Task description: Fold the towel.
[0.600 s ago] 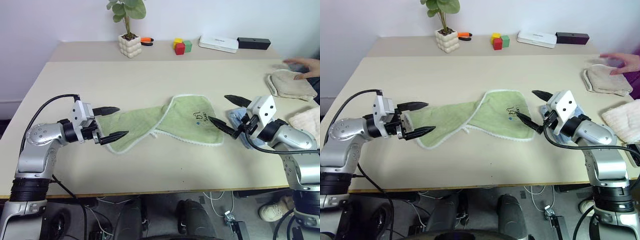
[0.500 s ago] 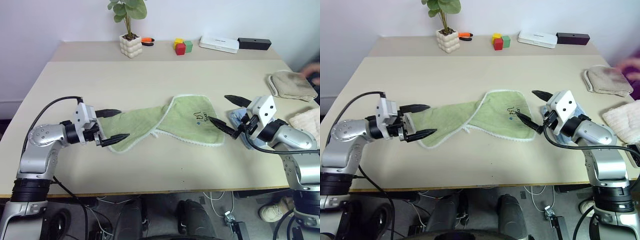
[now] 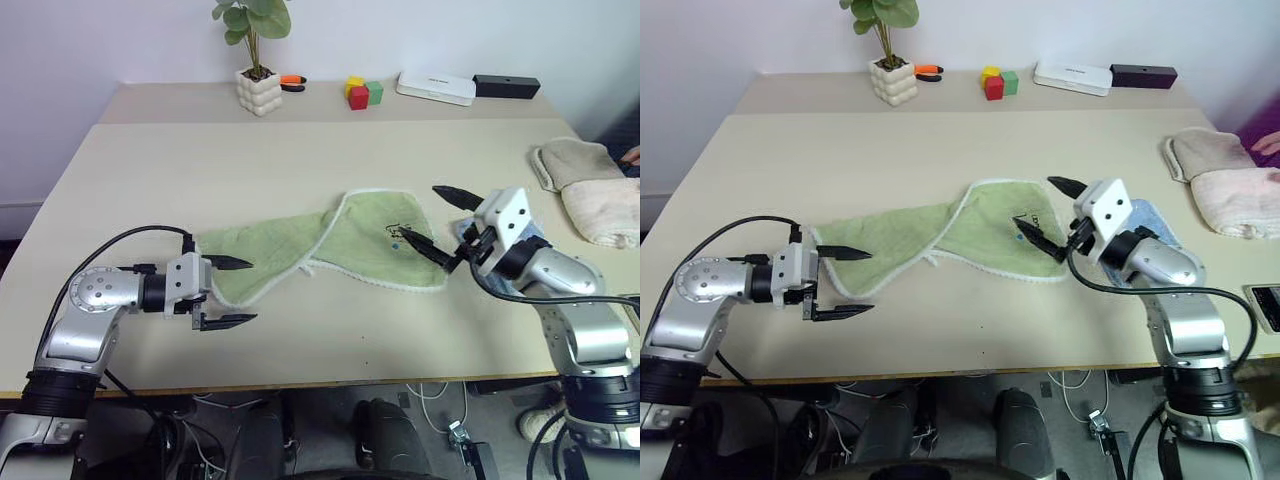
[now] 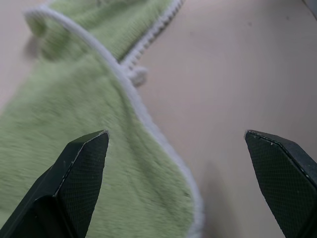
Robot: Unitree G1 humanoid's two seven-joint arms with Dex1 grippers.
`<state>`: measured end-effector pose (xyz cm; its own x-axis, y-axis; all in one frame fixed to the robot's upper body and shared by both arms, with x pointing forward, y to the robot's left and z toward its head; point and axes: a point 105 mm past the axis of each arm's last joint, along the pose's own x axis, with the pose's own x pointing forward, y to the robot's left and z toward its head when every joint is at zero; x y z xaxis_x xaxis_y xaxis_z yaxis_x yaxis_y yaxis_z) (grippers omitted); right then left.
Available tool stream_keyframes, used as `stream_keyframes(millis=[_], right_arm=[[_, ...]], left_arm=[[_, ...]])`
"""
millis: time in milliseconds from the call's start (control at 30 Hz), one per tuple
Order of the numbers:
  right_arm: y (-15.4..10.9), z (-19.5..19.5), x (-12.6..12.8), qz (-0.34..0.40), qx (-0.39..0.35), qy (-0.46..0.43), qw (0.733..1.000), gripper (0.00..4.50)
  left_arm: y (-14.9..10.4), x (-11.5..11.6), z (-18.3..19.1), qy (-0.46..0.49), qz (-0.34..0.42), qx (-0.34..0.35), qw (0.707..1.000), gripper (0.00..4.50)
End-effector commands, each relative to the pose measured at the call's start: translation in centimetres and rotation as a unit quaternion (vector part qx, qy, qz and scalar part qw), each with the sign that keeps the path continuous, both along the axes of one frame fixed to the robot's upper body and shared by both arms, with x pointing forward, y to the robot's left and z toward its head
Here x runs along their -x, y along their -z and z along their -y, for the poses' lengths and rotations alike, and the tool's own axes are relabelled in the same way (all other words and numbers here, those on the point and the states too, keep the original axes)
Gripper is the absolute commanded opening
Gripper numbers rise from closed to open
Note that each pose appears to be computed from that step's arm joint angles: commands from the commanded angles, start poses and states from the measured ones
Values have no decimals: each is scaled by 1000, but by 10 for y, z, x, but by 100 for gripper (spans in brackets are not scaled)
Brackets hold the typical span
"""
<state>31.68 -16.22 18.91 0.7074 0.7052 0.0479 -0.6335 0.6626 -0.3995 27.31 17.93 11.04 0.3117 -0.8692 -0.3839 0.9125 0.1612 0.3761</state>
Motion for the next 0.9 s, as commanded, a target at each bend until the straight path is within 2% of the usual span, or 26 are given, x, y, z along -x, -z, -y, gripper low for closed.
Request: stream_keyframes(millis=[33, 167, 267, 300, 400, 600, 667, 800, 900], right_arm=[[-17, -9, 1, 36, -6, -14, 999, 445], [-17, -9, -2, 38, -7, -14, 999, 445], [-19, -14, 0, 40, -9, -23, 999, 445], [-19, -13, -1, 40, -10, -22, 999, 448], [-19, -14, -1, 41, -10, -21, 999, 450], [-21, -1, -14, 55, -3, 22, 998, 450], [-18, 9, -28, 54, 6, 63, 997, 450], [7, 22, -60, -19, 20, 134, 991, 450], [21, 30, -80, -60, 19, 183, 981, 450]], left_arm=[[-1, 7, 1, 3, 8, -8, 1000, 450], [12, 4, -7, -26, 5, -41, 999, 450], [21, 2, -11, -52, -14, -38, 998, 450], [28, 2, -11, -62, -28, -42, 997, 425], [47, 6, -13, -71, -60, -52, 994, 313], [47, 3, -6, -72, -65, -39, 995, 12], [43, 0, -9, -76, -59, -35, 995, 5], [22, -3, -13, -82, -54, 12, 995, 5], [-24, -10, -18, -102, -32, 123, 987, 5]])
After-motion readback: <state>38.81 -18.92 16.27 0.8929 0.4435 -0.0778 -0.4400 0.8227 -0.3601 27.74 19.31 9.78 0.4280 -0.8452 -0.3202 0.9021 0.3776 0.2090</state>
